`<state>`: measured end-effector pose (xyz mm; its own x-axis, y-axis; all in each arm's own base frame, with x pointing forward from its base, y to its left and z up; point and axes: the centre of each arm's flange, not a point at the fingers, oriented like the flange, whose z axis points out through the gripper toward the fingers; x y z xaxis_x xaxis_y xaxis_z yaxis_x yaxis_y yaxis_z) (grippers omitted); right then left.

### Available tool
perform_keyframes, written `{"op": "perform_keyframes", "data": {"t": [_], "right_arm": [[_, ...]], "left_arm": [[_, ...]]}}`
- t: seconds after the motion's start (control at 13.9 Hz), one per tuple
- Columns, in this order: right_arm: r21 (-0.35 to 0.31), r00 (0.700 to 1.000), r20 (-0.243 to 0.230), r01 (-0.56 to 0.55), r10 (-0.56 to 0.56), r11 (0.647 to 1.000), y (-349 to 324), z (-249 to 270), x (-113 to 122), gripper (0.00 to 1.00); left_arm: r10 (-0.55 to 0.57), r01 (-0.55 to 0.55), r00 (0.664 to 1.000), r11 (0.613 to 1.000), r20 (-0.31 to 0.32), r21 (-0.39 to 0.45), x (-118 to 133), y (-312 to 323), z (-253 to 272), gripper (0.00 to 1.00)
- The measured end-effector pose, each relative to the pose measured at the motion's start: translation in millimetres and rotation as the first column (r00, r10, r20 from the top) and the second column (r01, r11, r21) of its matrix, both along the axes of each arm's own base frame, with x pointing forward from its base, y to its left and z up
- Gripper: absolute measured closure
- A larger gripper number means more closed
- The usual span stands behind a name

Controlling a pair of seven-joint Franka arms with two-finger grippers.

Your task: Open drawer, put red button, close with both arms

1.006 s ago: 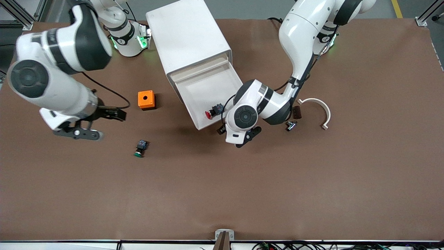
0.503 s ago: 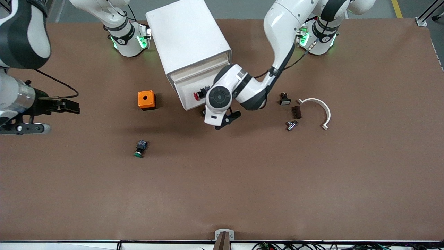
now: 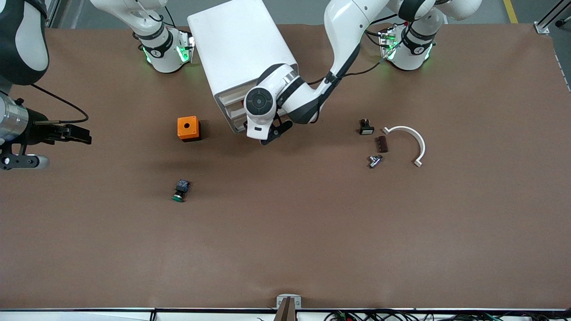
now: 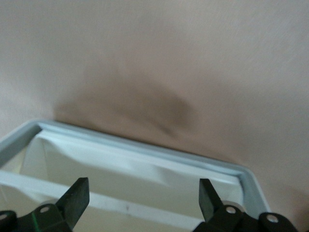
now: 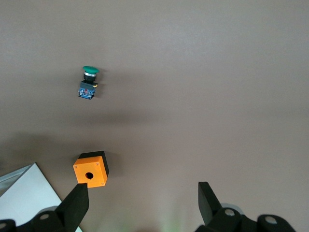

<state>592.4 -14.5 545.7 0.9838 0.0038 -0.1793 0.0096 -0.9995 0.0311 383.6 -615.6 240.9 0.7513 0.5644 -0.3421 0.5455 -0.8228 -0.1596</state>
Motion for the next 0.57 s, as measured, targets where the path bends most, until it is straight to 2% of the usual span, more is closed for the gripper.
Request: {"op": "perform_keyframes", "data": {"t": [0.14,0.36,0.5,0.57], "right_arm": [[0.0,1.0,0.006,-0.002,0.002,1.0,0.9,1.4,0.4,0.0],[-0.001,1.0,0.019,0.002,-0.002,1.0,-1.2,7.2,1.2,0.0],[0.0,1.0,0.028,-0.003,0.003,1.0,1.4,11.4,1.9,0.0],[0.001,0.999,0.032,-0.004,0.004,1.0,2.4,13.2,2.2,0.0]], "left_arm": [[0.004,-0.004,1.0,1.0,-0.004,0.015,-13.8,-6.9,-2.4,0.0],[0.028,-0.027,1.0,0.999,0.0,0.025,-11.9,-5.2,-4.1,0.0],[0.061,-0.062,0.998,0.997,0.018,0.036,5.6,5.2,-4.1,0.0],[0.088,-0.09,0.995,0.995,0.044,0.044,27.9,19.1,-2.4,0.0]]}}
